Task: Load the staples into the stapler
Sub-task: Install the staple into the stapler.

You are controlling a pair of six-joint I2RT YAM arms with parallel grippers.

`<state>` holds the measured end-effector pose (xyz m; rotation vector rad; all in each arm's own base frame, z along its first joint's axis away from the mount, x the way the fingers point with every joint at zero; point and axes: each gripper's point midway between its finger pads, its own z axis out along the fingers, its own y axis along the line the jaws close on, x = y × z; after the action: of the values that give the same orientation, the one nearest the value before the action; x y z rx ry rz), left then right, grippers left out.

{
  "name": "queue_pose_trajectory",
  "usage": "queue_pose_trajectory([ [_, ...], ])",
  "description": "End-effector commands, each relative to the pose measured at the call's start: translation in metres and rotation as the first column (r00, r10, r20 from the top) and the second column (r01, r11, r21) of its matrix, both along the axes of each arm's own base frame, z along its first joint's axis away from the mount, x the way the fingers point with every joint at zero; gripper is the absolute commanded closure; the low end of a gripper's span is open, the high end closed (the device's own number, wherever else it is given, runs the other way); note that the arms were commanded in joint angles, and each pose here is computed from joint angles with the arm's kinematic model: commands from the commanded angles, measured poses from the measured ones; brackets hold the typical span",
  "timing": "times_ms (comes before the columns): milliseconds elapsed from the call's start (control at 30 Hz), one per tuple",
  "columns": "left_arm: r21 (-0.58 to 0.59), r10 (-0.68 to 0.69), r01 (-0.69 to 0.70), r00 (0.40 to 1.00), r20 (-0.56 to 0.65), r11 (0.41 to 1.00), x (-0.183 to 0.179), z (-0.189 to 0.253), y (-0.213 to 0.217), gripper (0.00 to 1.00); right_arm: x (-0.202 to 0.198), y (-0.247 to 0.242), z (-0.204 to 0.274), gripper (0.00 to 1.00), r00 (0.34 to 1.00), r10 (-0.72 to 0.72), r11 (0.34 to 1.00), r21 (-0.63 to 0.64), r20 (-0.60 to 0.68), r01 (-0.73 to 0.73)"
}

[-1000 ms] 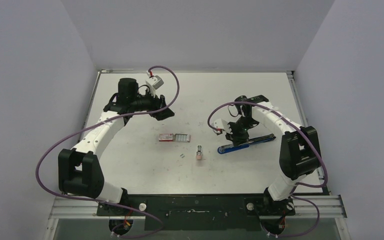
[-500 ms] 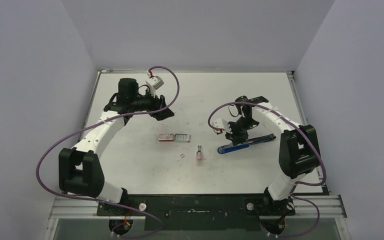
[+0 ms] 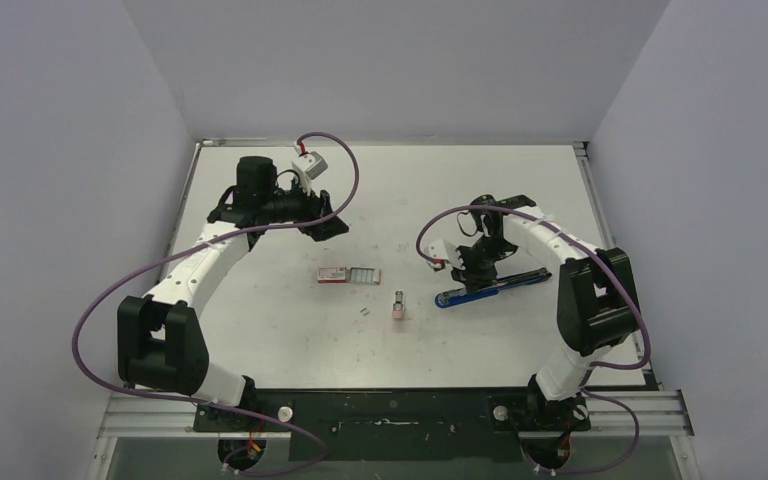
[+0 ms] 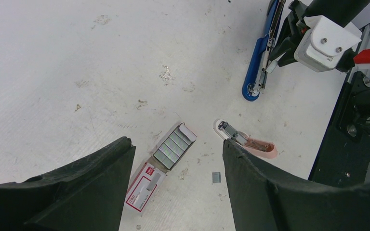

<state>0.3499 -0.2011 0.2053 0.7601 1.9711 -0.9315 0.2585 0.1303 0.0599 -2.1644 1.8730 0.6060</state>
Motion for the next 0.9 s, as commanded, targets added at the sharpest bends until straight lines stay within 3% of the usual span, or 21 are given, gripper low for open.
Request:
queue_pose_trajectory([
  [0,-0.019,-0.019,0.020,0.999,0.040,1.000,0.004,0.008,-0.001,0.35,0.005,0.000,0.000,0.92,1.000,0.008,1.000,0.010,0.016,-0.009],
  [867,-0.012,-0.024,0.025,0.999,0.047,1.000,0.001,0.004,0.000,0.35,0.011,0.002,0.013,0.92,1.000,0.013,0.999,0.040,0.012,-0.013],
])
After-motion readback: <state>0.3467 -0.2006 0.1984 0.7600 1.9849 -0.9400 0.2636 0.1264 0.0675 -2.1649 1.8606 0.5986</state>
